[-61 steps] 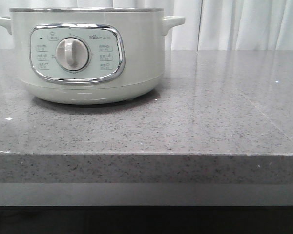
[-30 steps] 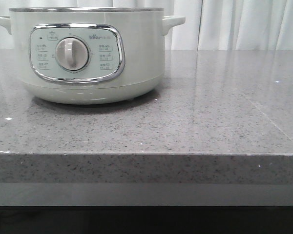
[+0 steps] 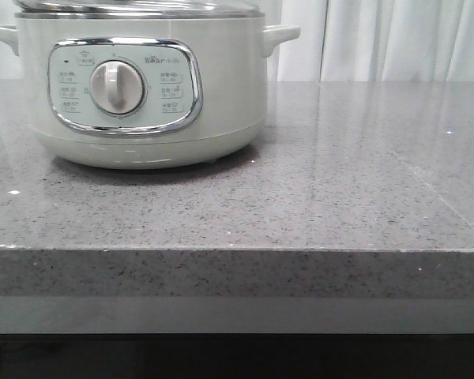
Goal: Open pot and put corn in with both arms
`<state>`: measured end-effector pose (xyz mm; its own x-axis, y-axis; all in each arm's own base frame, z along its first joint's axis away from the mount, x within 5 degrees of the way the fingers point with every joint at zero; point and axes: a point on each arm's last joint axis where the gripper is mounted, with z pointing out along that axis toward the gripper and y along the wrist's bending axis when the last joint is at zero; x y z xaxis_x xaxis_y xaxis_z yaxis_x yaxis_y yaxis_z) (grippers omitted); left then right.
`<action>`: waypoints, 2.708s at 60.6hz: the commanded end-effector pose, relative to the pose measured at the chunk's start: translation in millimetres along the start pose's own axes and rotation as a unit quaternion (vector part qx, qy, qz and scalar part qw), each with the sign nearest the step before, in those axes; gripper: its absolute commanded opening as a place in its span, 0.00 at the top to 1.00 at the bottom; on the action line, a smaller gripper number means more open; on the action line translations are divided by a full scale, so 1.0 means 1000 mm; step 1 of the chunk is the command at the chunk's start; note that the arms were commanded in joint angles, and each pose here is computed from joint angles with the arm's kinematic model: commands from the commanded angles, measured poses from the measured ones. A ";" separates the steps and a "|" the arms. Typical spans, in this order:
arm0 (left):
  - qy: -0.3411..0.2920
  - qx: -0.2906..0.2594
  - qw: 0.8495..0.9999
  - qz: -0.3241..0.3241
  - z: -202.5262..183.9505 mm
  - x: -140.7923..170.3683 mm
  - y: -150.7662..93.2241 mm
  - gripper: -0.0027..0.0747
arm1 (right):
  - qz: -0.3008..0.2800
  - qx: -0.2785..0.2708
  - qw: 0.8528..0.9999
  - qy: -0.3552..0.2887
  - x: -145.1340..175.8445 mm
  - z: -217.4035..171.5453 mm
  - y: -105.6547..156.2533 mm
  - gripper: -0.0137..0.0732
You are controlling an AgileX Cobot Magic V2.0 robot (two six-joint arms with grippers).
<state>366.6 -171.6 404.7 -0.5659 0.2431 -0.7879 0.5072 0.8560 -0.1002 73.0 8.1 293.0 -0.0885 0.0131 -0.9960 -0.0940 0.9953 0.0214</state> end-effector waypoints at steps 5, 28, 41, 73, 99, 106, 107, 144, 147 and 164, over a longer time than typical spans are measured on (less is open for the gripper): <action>-0.116 0.006 0.993 -0.001 -0.042 -0.030 -0.009 0.72 | -0.006 0.009 0.999 -0.051 -0.016 -0.001 -0.001 0.92; -0.097 0.010 0.995 -0.008 -0.034 -0.021 -0.008 0.72 | -0.006 0.009 0.999 -0.051 -0.016 -0.001 -0.001 0.92; -0.076 0.026 0.997 -0.019 -0.030 -0.018 -0.011 0.72 | -0.006 0.009 0.999 -0.051 -0.016 -0.001 -0.001 0.92; -0.043 0.026 0.999 -0.015 -0.025 -0.011 -0.010 0.72 | -0.006 0.009 0.999 -0.051 -0.016 -0.001 -0.001 0.92; -0.032 0.028 0.999 -0.015 -0.025 -0.009 -0.010 0.58 | -0.006 0.009 0.999 -0.051 -0.016 -0.001 -0.001 0.92; -0.032 0.028 0.999 -0.015 -0.025 -0.009 -0.010 0.37 | -0.006 0.009 0.999 -0.051 -0.016 -0.001 -0.001 0.92; -0.034 0.028 0.999 -0.014 -0.026 -0.010 -0.011 0.35 | -0.006 0.009 0.999 -0.051 -0.016 -0.001 -0.001 0.92; -0.096 0.013 0.995 0.020 -0.100 -0.031 -0.020 0.81 | -0.006 0.009 0.999 -0.051 -0.016 -0.001 -0.001 0.92; -0.098 0.013 0.995 0.021 -0.104 -0.031 -0.021 0.93 | -0.006 0.009 0.999 -0.051 -0.016 -0.001 -0.001 0.92; -0.113 0.009 0.993 0.025 -0.121 -0.028 -0.023 0.99 | -0.006 0.009 0.999 -0.053 -0.016 -0.001 -0.002 0.92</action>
<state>315.7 -151.5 469.6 -0.4913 0.2418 -0.8368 0.5383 0.8395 -0.0735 73.0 8.1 293.2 -0.0867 0.0133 -0.9961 -0.0936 0.9954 0.0214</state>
